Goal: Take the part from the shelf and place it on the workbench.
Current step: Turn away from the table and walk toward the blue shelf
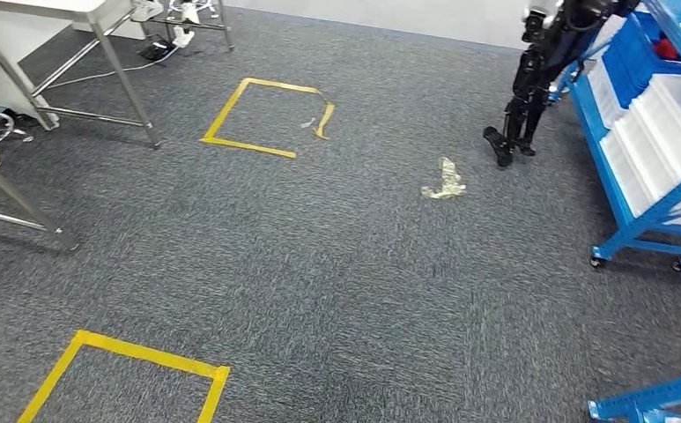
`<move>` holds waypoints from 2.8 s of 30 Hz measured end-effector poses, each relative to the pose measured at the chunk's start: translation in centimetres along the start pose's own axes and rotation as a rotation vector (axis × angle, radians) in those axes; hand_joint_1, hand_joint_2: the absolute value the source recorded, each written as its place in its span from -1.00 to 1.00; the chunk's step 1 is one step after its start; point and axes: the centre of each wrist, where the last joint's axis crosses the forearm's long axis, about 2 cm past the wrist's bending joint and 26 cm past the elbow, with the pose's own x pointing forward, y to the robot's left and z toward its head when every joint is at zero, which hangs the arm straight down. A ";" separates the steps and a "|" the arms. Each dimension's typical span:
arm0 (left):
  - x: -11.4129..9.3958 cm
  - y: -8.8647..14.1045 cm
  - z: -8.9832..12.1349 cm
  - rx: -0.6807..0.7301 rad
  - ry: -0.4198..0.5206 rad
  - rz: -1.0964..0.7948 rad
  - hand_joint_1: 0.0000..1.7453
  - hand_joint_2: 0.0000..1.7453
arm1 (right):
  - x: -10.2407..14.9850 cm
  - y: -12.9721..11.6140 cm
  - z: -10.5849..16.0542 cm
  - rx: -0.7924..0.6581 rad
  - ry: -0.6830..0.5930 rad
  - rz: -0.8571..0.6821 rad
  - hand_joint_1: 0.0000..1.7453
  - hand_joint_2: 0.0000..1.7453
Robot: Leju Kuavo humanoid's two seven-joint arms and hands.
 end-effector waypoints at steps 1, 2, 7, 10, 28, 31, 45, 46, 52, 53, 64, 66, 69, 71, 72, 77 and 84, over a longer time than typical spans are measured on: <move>0.0 0.0 0.0 0.000 0.000 0.002 -1.00 -1.00 | 0.0 0.0 0.0 -0.001 0.001 0.002 -1.00 -1.00; 0.0 -0.1 0.0 0.000 0.000 0.003 -1.00 -1.00 | 0.1 0.0 0.0 -0.001 -0.001 0.003 -1.00 -1.00; 0.2 -0.3 0.1 -0.002 -0.002 0.006 -1.00 -1.00 | 0.2 -0.1 0.0 0.000 0.001 0.005 -1.00 -1.00; 0.2 -0.4 0.1 -0.003 -0.002 0.007 -1.00 -1.00 | 0.2 -0.1 0.0 0.001 0.004 0.006 -1.00 -1.00; -0.2 -0.4 0.2 0.007 0.008 0.015 -1.00 -1.00 | 0.6 0.0 0.1 0.006 -0.002 0.025 -1.00 -1.00; -0.1 -0.4 0.2 0.007 0.008 0.016 -1.00 -1.00 | 0.3 0.0 0.0 0.007 0.003 0.025 -1.00 -1.00; -0.3 -0.3 0.2 -0.002 0.025 0.011 -1.00 -1.00 | 0.6 0.2 0.1 0.009 0.000 0.026 -1.00 -1.00; -0.2 -0.2 0.1 -0.007 0.029 0.010 -1.00 -1.00 | 0.6 0.2 0.1 0.010 0.000 0.027 -1.00 -1.00; 0.0 0.4 -0.2 0.014 0.038 0.009 -1.00 -1.00 | 0.9 0.2 0.1 0.010 -0.004 0.045 -1.00 -1.00; 0.0 0.4 -0.2 0.023 0.040 0.010 -1.00 -1.00 | 0.9 0.2 0.1 0.012 -0.003 0.049 -1.00 -1.00; 0.0 0.2 0.0 0.050 0.060 0.029 -1.00 -1.00 | 2.3 -0.2 0.3 0.011 -0.017 0.085 -1.00 -1.00; 0.1 0.1 0.0 0.052 0.060 0.031 -1.00 -1.00 | 2.6 -0.3 0.3 0.010 -0.021 0.088 -1.00 -1.00; 0.3 0.0 0.0 0.052 0.056 0.033 -1.00 -1.00 | 2.5 -0.2 0.3 0.011 -0.015 0.087 -1.00 -1.00; 0.2 0.0 0.0 0.053 0.057 0.033 -1.00 -1.00 | 2.5 -0.3 0.3 0.009 -0.014 0.086 -1.00 -1.00; 0.1 0.0 0.0 0.054 0.060 0.033 -1.00 -1.00 | 2.6 -0.3 0.3 0.008 -0.015 0.085 -1.00 -1.00; -0.2 0.1 0.1 0.054 0.069 0.039 -1.00 -1.00 | 2.5 -0.1 0.3 0.010 -0.013 0.083 -1.00 -1.00; 0.1 0.1 0.0 0.050 0.065 0.046 -1.00 -1.00 | 2.3 -0.1 0.3 0.009 -0.013 0.084 -1.00 -1.00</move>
